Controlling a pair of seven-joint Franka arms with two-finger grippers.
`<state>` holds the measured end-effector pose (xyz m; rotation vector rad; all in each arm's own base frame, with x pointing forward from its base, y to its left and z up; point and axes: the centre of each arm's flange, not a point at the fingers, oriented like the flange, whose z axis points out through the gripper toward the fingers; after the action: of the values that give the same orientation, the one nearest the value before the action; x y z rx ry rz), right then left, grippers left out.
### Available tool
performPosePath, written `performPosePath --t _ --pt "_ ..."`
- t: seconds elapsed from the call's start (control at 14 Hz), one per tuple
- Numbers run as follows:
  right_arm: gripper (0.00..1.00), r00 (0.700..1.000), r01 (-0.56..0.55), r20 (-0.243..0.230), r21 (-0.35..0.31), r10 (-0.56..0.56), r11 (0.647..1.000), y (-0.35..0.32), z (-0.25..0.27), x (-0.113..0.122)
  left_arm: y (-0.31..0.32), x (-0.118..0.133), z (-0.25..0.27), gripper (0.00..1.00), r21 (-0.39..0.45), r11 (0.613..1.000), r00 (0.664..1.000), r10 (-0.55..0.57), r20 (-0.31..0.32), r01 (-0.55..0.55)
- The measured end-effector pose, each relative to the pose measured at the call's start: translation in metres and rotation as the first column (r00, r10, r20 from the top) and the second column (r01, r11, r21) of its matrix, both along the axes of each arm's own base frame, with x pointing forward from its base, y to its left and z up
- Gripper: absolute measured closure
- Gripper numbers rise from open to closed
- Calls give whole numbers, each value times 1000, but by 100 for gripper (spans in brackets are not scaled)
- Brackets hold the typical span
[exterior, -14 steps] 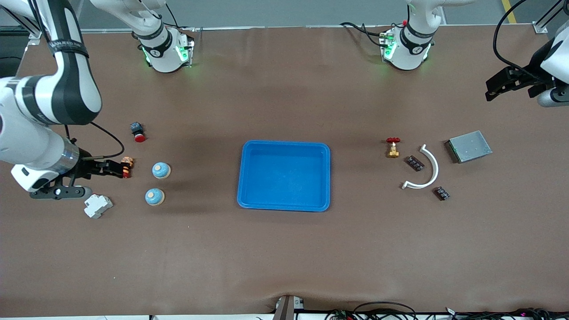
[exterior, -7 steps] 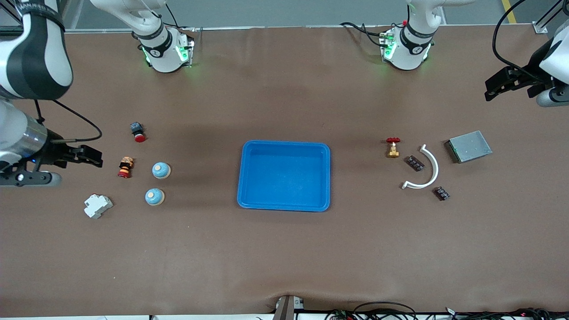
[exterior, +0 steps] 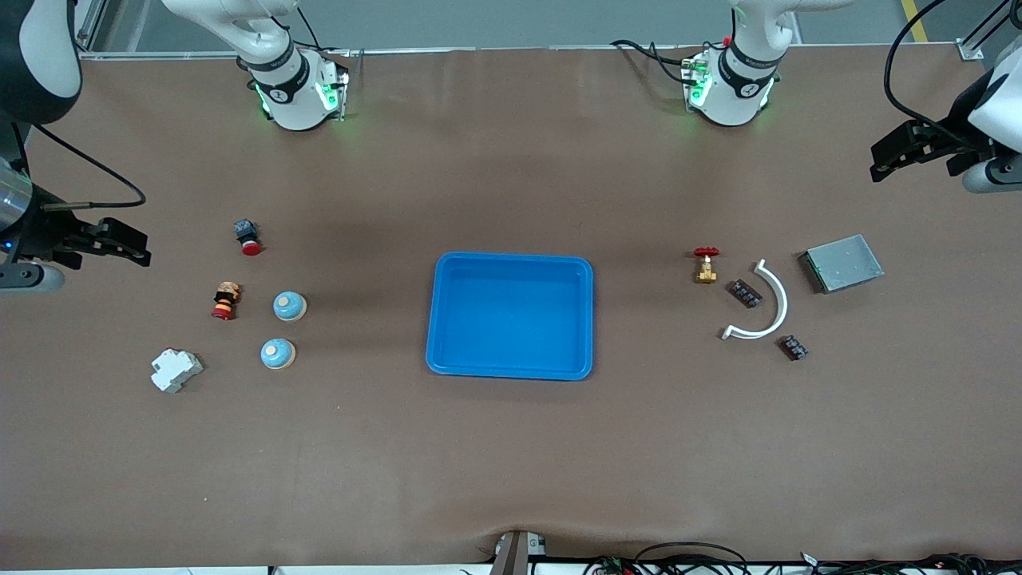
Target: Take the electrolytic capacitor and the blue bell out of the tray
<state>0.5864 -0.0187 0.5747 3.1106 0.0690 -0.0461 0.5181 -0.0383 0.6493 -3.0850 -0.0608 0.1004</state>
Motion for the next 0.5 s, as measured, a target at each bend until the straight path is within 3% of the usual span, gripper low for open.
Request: performPosePath --t 0.5 --pt "0 1000 6 -16 0 -6 1000 -8 34 -11 0 -5 -3 0 3 1000 999 2 -44 -2"
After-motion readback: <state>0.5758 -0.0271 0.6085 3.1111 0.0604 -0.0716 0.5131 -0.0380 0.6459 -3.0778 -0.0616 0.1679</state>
